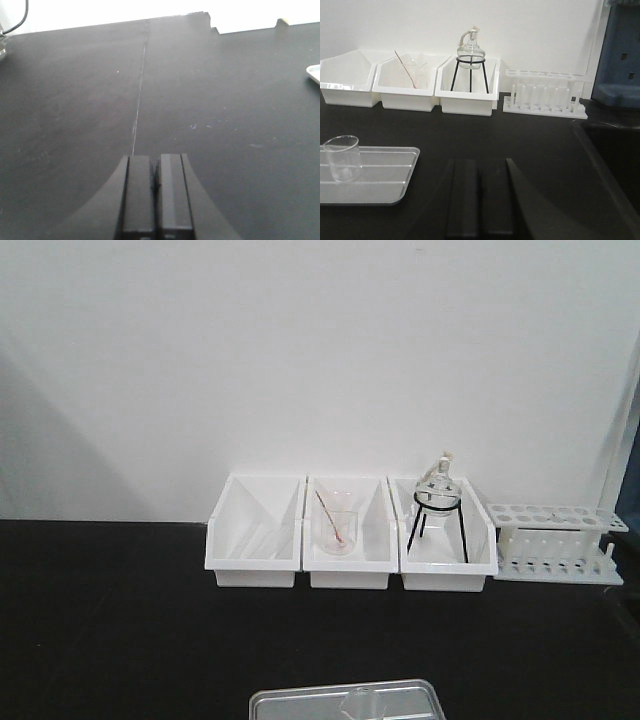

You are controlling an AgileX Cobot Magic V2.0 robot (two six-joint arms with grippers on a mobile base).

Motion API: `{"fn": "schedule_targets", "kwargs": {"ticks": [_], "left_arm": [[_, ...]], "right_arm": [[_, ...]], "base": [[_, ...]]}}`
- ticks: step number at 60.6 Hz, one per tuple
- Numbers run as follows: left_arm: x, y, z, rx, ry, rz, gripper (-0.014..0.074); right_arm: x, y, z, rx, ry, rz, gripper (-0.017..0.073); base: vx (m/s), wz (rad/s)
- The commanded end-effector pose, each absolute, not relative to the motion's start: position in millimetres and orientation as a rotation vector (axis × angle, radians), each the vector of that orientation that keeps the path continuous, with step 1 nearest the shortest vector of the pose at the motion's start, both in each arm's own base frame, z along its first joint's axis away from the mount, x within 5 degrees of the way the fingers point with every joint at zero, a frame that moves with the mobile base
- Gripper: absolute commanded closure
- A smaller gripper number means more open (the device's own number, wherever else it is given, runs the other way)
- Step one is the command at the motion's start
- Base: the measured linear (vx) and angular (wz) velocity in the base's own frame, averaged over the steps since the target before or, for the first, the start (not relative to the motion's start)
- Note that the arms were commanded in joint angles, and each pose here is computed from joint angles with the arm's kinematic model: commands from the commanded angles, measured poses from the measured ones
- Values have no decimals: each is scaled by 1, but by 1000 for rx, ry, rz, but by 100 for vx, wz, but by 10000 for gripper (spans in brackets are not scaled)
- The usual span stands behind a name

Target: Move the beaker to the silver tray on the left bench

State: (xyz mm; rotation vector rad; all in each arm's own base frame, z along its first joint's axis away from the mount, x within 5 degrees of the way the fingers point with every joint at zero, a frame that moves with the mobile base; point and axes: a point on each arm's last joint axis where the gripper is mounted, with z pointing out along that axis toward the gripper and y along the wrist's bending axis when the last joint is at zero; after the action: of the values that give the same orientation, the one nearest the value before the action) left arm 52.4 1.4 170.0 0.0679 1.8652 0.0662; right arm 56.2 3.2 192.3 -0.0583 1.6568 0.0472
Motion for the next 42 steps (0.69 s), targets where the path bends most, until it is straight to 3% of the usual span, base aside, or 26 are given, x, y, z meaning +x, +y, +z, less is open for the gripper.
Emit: {"fn": "schedule_targets", "kwargs": {"ticks": [1, 42], "left_arm": [[54, 1, 170, 71, 1803, 56, 592], [54, 1, 170, 71, 1803, 56, 592]], "right_arm": [[55, 4, 206, -53, 1538, 61, 571], [56, 4, 194, -42, 1589, 69, 571]], "base": [[0, 0], [0, 0]]}}
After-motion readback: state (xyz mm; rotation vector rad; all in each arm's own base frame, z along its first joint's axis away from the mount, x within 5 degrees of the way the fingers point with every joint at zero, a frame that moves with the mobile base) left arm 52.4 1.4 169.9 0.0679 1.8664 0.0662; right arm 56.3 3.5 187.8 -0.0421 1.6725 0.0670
